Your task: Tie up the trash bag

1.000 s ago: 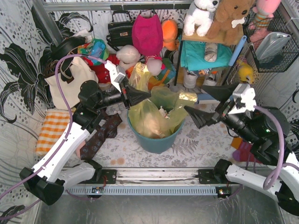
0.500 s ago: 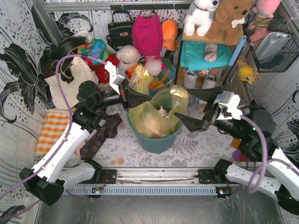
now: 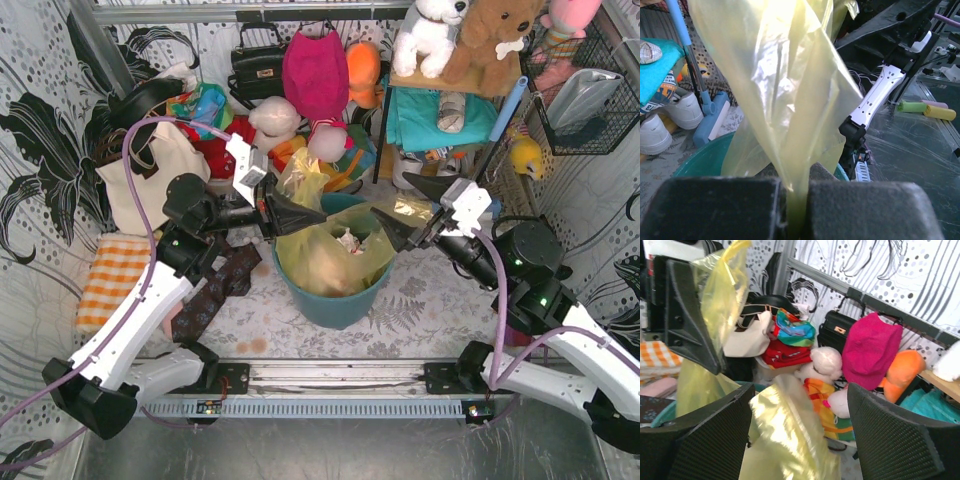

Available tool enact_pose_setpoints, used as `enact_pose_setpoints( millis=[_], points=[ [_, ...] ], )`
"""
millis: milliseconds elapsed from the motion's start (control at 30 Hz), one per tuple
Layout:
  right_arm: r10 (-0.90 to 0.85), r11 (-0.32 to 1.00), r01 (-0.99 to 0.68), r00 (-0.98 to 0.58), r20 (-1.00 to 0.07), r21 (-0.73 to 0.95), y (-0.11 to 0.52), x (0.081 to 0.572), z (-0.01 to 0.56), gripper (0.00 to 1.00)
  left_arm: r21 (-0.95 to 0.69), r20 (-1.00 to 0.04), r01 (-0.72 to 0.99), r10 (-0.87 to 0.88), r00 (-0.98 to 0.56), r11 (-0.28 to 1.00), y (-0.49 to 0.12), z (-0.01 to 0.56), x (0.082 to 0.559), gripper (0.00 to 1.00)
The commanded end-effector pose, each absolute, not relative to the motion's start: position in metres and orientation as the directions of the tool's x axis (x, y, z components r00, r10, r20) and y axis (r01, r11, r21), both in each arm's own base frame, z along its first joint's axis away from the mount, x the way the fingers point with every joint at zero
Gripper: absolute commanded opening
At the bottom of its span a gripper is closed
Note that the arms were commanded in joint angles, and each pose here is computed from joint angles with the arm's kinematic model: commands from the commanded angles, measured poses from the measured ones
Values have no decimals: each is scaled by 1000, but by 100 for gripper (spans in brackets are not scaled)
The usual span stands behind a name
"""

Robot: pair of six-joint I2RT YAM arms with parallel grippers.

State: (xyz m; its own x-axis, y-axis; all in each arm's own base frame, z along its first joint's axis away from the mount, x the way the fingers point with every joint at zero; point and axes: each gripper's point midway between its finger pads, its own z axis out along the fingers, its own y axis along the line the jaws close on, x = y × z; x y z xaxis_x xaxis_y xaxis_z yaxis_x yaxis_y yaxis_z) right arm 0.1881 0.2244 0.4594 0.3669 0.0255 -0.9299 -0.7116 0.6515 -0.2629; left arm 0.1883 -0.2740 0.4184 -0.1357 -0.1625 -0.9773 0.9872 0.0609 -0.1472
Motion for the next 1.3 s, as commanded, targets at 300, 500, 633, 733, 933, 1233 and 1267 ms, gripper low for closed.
enact_pose_setpoints(
  millis=[300, 500, 633, 733, 933, 1233, 1267],
  points=[
    [69, 620, -731, 414, -908, -286, 223, 174, 479, 26, -127, -976, 990, -185, -114, 60, -277, 433, 192, 0],
    [163, 282, -898, 392, -905, -338, 272, 125, 486, 0, -183, -983, 982, -45, -181, 48, -285, 419, 205, 0],
    [182, 79, -941, 337, -924, -328, 307, 111, 493, 0, -224, -972, 975, 68, -224, 13, -286, 405, 204, 0],
    [192, 7, -949, 312, -931, -317, 325, 111, 497, 0, -241, -962, 970, 135, -237, -15, -286, 396, 201, 0],
    [178, -43, -954, 285, -942, -296, 349, 121, 497, 0, -256, -935, 966, 262, -239, -32, -289, 372, 190, 0],
    [71, -34, -961, 272, -960, -274, 360, 138, 468, 0, -245, -847, 965, 464, -259, 92, -265, 319, 183, 0],
    [67, -40, -962, 267, -961, -270, 359, 136, 465, 0, -246, -840, 964, 475, -262, 97, -262, 316, 181, 0]
  ],
)
